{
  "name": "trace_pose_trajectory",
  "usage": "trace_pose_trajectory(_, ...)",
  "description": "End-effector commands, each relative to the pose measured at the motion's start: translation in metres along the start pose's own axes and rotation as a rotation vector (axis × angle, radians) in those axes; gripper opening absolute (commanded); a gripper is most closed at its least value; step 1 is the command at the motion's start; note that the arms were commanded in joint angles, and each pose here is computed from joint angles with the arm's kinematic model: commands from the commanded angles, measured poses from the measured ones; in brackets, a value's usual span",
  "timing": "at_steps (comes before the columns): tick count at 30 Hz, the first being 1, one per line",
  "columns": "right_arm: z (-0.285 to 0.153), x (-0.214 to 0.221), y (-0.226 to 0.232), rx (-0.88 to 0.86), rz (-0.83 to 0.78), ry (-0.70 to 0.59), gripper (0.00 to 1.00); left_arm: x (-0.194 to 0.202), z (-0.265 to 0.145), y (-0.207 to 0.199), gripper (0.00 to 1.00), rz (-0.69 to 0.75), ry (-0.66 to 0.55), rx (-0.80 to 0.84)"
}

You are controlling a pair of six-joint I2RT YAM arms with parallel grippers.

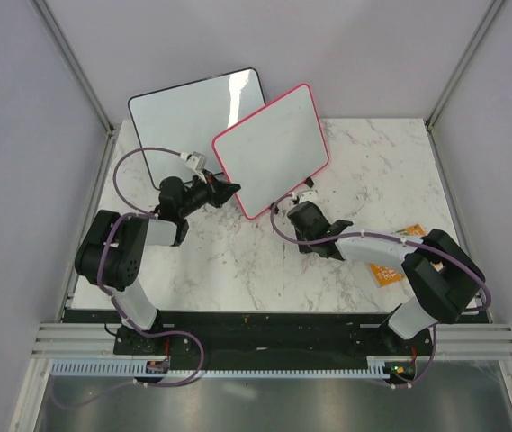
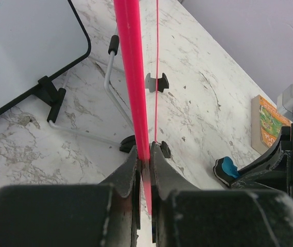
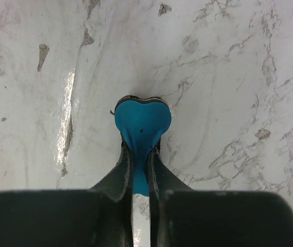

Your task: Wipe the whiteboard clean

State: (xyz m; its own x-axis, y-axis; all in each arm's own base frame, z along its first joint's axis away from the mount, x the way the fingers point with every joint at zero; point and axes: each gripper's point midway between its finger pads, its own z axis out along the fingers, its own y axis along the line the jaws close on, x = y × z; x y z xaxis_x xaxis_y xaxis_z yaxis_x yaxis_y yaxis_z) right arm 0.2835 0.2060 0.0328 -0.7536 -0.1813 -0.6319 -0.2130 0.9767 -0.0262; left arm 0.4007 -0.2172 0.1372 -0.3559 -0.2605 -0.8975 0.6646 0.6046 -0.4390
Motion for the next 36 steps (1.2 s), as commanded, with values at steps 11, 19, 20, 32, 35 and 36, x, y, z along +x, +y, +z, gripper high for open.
trace_pose_trajectory(11, -0.022, -0.039, -0.004, -0.001, 0.020, -0.149, 0.76, 0.023, 0.001, -0.003, 0.11, -0.055, 0.119, 0.020)
trace_pose_trajectory(19, -0.019, -0.053, -0.003, 0.019, -0.006, -0.171, 0.80, 0.024, 0.003, 0.002, 0.17, -0.081, 0.135, -0.002)
trace_pose_trajectory(20, -0.019, -0.053, -0.004, 0.023, -0.007, -0.174, 0.80, 0.024, 0.003, 0.003, 0.18, -0.086, 0.137, -0.004)
trace_pose_trajectory(32, -0.010, -0.089, 0.024, -0.083, -0.035, -0.300, 0.77, 0.025, 0.002, 0.008, 0.26, -0.119, 0.145, -0.013)
trace_pose_trajectory(35, 0.004, -0.089, 0.035, -0.113, -0.056, -0.296, 0.76, 0.024, 0.001, 0.009, 0.33, -0.121, 0.145, -0.020)
trace_pose_trajectory(36, 0.011, -0.089, 0.039, -0.115, -0.060, -0.296, 0.76, 0.024, 0.001, 0.009, 0.36, -0.122, 0.146, -0.021)
